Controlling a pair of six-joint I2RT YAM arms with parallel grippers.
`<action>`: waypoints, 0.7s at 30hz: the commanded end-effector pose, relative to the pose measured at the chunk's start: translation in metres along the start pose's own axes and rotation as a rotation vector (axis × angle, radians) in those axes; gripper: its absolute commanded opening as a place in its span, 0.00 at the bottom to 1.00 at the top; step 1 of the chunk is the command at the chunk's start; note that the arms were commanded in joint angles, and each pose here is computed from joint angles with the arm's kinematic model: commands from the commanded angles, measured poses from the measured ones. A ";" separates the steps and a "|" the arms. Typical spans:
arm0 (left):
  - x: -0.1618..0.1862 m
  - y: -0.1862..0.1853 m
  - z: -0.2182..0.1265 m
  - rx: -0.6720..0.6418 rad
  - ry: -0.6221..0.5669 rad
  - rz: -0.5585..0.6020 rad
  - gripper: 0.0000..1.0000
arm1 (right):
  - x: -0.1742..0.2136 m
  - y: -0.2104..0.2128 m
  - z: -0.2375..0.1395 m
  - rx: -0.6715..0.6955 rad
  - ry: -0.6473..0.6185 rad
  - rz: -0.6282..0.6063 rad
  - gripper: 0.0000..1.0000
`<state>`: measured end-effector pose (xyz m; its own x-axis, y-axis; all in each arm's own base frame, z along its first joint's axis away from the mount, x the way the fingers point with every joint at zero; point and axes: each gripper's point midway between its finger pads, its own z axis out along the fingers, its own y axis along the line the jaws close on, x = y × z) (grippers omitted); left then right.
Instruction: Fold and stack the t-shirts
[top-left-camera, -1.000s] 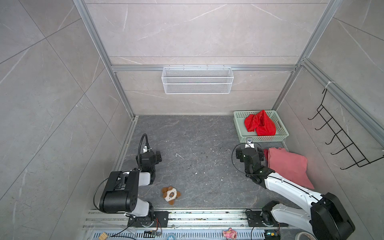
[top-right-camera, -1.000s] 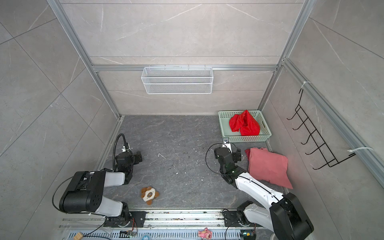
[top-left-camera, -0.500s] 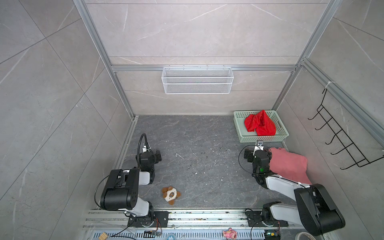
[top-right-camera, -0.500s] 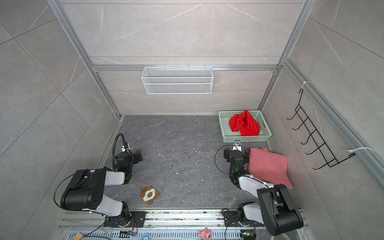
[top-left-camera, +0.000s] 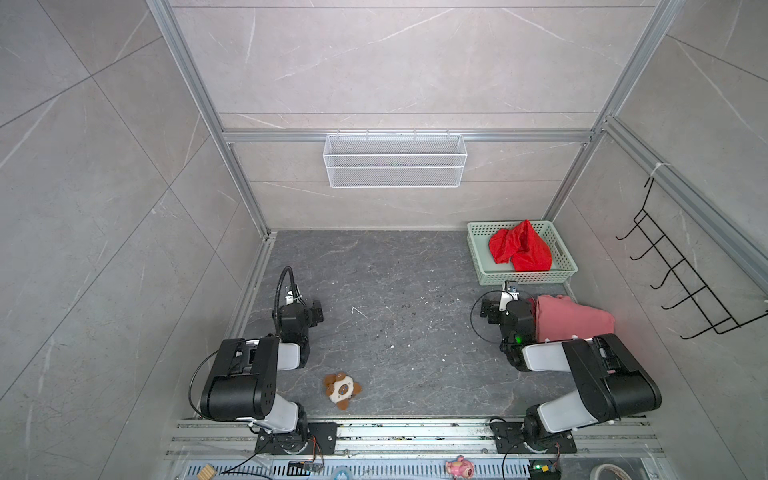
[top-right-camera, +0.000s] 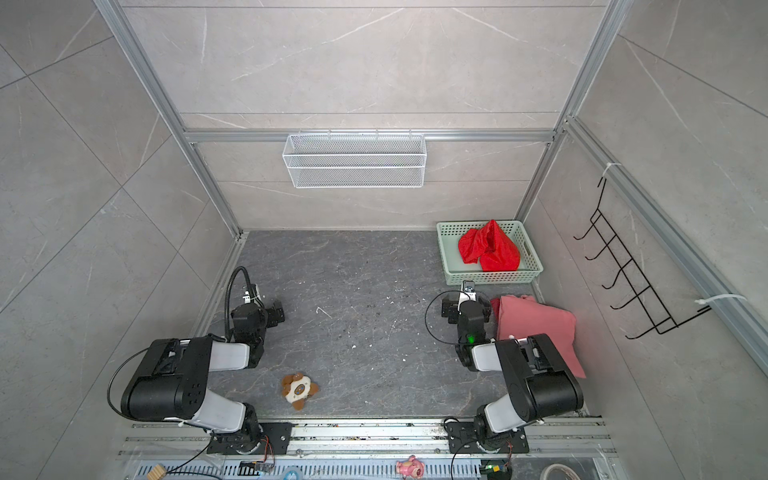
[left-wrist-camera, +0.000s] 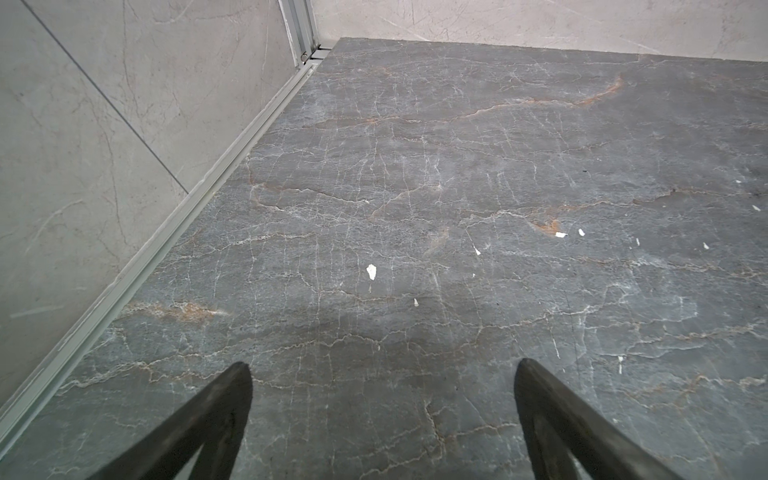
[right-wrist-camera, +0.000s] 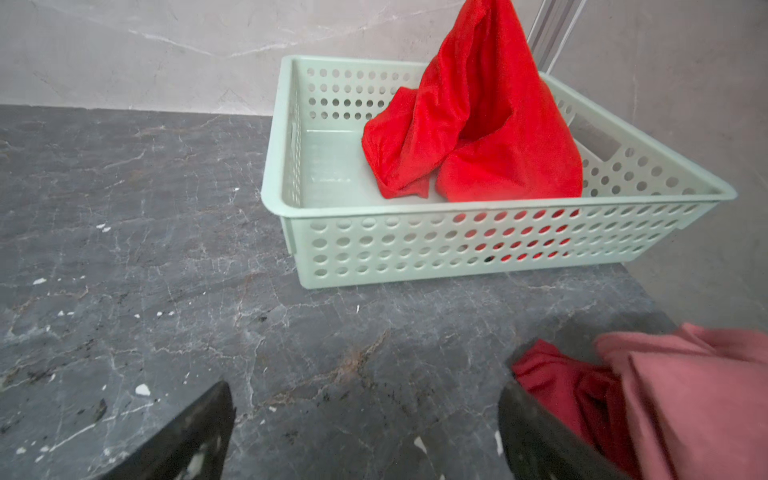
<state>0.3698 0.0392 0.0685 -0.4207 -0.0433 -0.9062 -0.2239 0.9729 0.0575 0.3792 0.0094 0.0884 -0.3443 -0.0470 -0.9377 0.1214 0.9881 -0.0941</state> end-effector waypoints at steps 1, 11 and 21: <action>-0.022 0.001 0.002 -0.003 -0.070 -0.012 1.00 | -0.008 0.002 0.004 -0.034 -0.011 0.034 1.00; -0.022 0.003 0.003 -0.003 -0.067 -0.020 1.00 | -0.008 0.000 0.005 -0.038 -0.011 0.041 0.99; -0.022 0.003 0.001 -0.004 -0.071 -0.018 1.00 | -0.008 -0.001 0.004 -0.037 -0.015 0.038 0.99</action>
<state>0.3695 0.0425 0.0685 -0.4204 -0.0473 -0.9061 -0.2318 0.9711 0.0568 0.3820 0.0074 0.0887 -0.3435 -0.0205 -0.9389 0.1034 0.9929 -0.0595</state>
